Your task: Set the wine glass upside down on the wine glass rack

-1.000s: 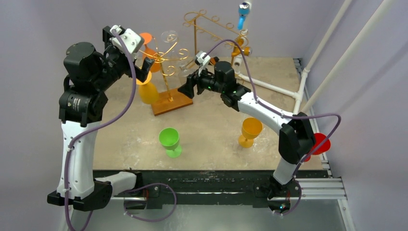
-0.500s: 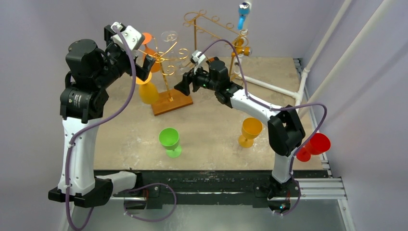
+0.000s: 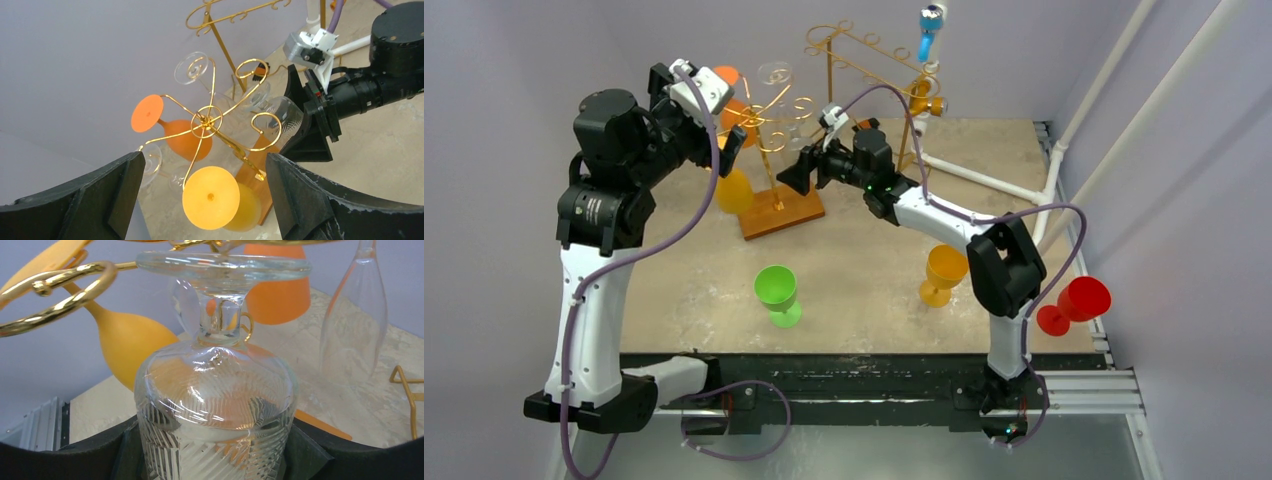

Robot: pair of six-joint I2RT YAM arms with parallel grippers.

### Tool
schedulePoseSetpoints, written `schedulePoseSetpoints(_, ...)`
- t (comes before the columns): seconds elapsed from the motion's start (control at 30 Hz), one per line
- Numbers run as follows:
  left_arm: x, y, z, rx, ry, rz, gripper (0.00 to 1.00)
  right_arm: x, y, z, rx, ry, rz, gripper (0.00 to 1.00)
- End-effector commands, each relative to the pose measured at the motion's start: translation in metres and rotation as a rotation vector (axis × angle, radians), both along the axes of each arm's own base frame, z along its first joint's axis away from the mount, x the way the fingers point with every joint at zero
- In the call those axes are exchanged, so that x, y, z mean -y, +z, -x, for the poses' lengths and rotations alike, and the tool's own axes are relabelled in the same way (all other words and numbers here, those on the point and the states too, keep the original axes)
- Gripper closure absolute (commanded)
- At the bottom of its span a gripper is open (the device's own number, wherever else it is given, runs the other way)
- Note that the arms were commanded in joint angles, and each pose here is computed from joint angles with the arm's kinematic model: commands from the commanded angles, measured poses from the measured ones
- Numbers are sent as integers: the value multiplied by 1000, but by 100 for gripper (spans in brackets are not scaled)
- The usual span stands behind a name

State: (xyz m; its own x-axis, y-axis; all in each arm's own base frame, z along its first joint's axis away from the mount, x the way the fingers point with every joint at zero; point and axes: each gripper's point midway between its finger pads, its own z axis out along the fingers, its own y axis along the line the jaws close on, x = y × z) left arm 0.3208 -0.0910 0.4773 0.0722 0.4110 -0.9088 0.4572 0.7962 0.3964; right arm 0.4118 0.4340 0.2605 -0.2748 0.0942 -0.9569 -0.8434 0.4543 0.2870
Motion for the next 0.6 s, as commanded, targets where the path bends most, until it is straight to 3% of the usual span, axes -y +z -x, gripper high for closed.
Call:
schedulePoseSetpoints(0.0, -12, -11, -10, 6, 59, -57, 1, -3, 83, 17, 178, 25, -186, 67)
schedulePoseSetpoints(0.57, -21, -50, -45, -54, 120, -137, 5, 1, 94, 38, 203, 53, -215, 68)
